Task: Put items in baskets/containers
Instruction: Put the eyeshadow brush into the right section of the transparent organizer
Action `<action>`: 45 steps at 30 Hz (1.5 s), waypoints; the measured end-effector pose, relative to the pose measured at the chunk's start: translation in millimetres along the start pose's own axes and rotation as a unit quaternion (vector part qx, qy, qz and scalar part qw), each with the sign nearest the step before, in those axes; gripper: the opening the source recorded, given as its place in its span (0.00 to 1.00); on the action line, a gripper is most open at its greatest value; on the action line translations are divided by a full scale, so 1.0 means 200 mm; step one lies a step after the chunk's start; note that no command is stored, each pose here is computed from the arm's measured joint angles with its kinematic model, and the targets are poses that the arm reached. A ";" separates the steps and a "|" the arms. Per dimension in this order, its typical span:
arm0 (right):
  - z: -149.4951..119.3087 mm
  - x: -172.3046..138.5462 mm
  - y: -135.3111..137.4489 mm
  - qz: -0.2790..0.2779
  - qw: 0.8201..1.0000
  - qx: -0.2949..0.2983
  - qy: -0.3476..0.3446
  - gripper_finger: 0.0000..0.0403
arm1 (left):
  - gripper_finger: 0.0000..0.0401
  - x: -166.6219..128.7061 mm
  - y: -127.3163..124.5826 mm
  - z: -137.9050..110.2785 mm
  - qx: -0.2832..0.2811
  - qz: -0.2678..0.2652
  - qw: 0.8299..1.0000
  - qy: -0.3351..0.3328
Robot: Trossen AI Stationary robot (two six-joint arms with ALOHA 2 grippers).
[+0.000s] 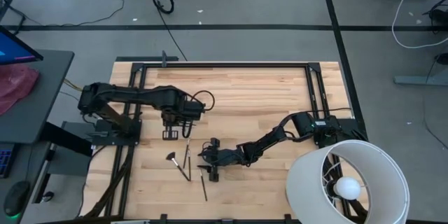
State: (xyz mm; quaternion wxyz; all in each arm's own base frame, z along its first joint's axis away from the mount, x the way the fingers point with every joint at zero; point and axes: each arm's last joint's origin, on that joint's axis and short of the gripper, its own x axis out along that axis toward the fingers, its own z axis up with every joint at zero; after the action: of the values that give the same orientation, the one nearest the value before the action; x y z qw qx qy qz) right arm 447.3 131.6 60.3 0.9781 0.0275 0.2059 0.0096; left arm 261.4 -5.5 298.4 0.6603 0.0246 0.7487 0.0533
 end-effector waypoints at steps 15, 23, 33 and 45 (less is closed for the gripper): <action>0.00 0.00 0.00 0.002 1.000 0.002 0.000 0.57 | 0.02 -0.04 0.00 -0.08 -0.059 -0.021 0.998 -0.018; -0.01 -0.01 0.03 0.003 1.000 0.011 0.002 0.57 | 0.03 -0.05 0.00 -0.09 -0.076 -0.026 0.997 -0.022; -0.01 -0.02 0.07 0.010 1.000 0.019 0.002 0.57 | 0.03 0.15 -0.02 -0.15 -0.091 -0.012 0.994 0.063; 0.00 0.00 0.02 0.006 1.000 -0.017 -0.003 0.57 | 0.05 0.14 -0.04 -0.15 -0.038 0.016 0.998 0.047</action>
State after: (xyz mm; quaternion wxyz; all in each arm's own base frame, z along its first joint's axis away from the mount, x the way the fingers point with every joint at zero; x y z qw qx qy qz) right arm 446.2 136.2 60.4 0.9790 0.0126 0.2027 0.0190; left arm 228.5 -10.9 273.3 0.6238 0.0086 0.7759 0.0931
